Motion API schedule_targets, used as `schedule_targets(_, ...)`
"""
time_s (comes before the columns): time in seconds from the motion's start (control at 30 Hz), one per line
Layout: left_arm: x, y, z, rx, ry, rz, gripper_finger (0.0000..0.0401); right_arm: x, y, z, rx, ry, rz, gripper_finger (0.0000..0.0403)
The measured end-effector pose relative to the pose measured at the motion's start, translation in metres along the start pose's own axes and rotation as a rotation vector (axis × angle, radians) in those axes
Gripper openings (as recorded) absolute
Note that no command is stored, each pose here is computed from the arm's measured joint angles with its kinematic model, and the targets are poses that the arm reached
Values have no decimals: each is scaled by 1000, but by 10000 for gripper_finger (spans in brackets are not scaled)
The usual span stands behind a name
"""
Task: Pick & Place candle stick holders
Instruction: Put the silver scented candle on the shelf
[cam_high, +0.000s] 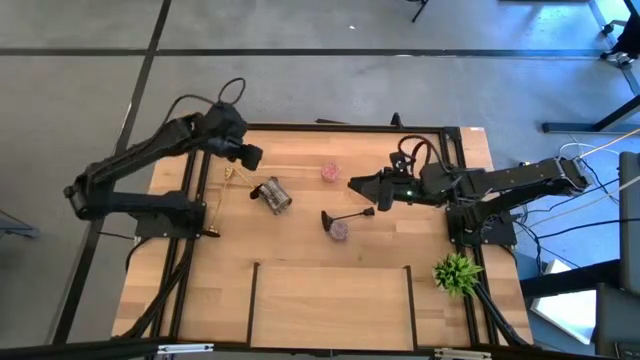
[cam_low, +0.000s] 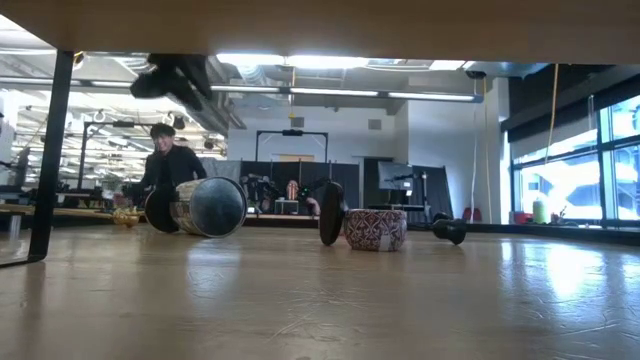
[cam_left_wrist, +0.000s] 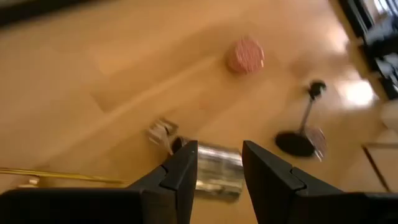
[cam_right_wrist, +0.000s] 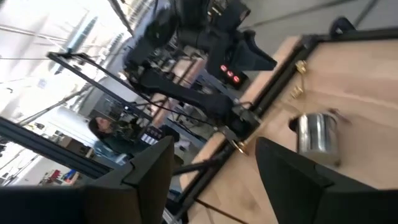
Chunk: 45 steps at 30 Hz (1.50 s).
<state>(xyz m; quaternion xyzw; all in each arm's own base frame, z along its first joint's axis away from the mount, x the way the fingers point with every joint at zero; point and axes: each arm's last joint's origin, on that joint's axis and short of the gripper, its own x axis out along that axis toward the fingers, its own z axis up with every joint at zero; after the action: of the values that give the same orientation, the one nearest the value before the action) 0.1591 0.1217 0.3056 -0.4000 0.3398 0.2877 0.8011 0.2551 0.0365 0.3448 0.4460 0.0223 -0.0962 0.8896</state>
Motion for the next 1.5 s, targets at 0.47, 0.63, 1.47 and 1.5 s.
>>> schedule_targets(0.47, 47, 63, 25, -94, 194, -52, 123, 0, -3, -2, 7, 15, -27, 229)
schedule_targets(0.63, 67, 81, 12, -127, 255, -100, 123, 0, -3, -2, 4, -1, -45, 229)
schedule_targets(1.47, 95, 94, -21, -166, 334, -374, 123, 0, -4, -3, 5, -21, -72, 229)
schedule_targets(1.5, 96, 94, -21, -161, 333, -371, 123, 0, -5, -3, 5, -21, -73, 229)
